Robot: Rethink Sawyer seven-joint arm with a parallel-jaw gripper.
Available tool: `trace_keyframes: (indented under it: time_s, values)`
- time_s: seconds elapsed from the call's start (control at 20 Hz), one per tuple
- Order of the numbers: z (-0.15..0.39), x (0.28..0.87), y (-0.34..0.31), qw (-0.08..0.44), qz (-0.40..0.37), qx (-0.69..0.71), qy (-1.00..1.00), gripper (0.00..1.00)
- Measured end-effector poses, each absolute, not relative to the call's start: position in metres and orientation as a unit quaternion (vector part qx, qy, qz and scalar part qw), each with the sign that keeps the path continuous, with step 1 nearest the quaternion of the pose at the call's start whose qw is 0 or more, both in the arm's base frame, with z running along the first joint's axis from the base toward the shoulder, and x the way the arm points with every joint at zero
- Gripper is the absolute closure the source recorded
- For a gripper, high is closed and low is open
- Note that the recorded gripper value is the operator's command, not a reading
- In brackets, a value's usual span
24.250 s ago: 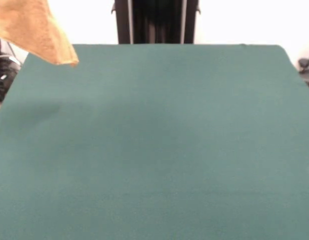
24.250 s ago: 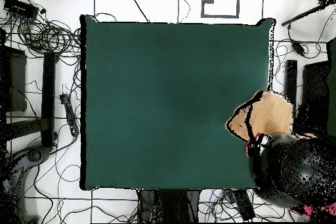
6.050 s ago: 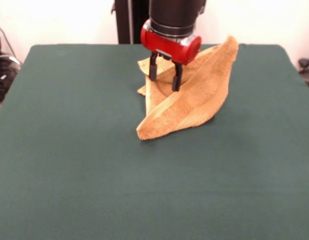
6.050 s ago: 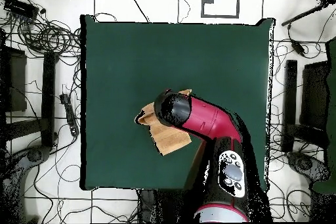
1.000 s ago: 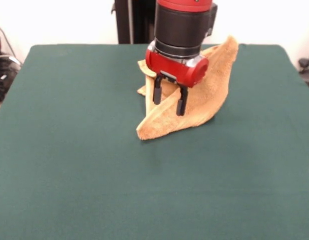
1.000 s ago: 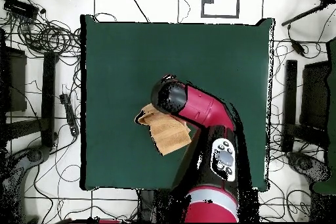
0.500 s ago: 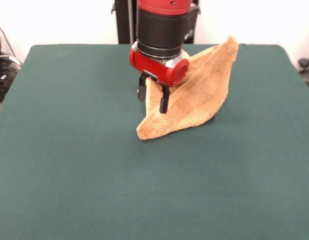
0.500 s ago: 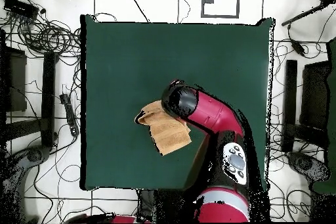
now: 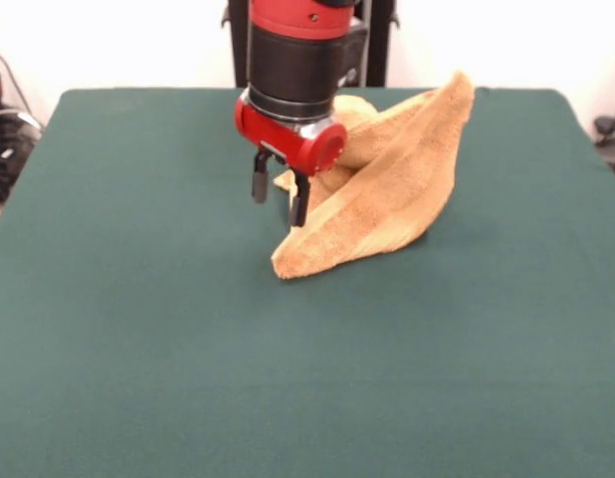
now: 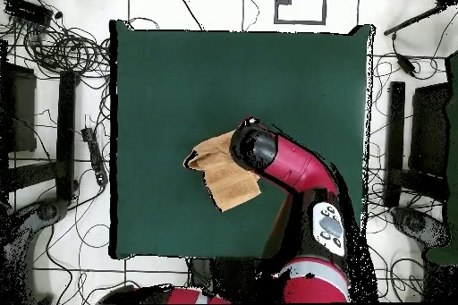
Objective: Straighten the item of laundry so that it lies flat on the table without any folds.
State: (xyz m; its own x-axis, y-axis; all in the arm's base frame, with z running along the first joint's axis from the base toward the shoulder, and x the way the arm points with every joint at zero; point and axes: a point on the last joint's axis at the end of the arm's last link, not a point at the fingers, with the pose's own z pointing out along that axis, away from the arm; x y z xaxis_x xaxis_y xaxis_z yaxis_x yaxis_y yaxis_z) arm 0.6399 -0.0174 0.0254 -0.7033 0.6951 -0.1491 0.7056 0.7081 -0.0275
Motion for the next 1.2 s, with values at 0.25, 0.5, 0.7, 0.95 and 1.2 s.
trace_keyframes:
  time_s: [0.25, 0.5, 0.7, 0.95, 1.2]
  values:
    - [0.022, 0.634, -0.016, 0.066, -0.044, 0.379, 0.922, 0.0]
    - [0.023, 0.627, 0.001, 0.06, -0.041, 0.381, 0.922, 0.0]
    - [0.031, 0.622, 0.029, 0.06, -0.043, 0.378, 0.923, 0.0]
    - [0.04, 0.619, 0.059, 0.06, -0.034, 0.384, 0.921, 0.0]
    - [0.026, 0.614, 0.04, 0.048, -0.039, 0.4, 0.914, 0.0]
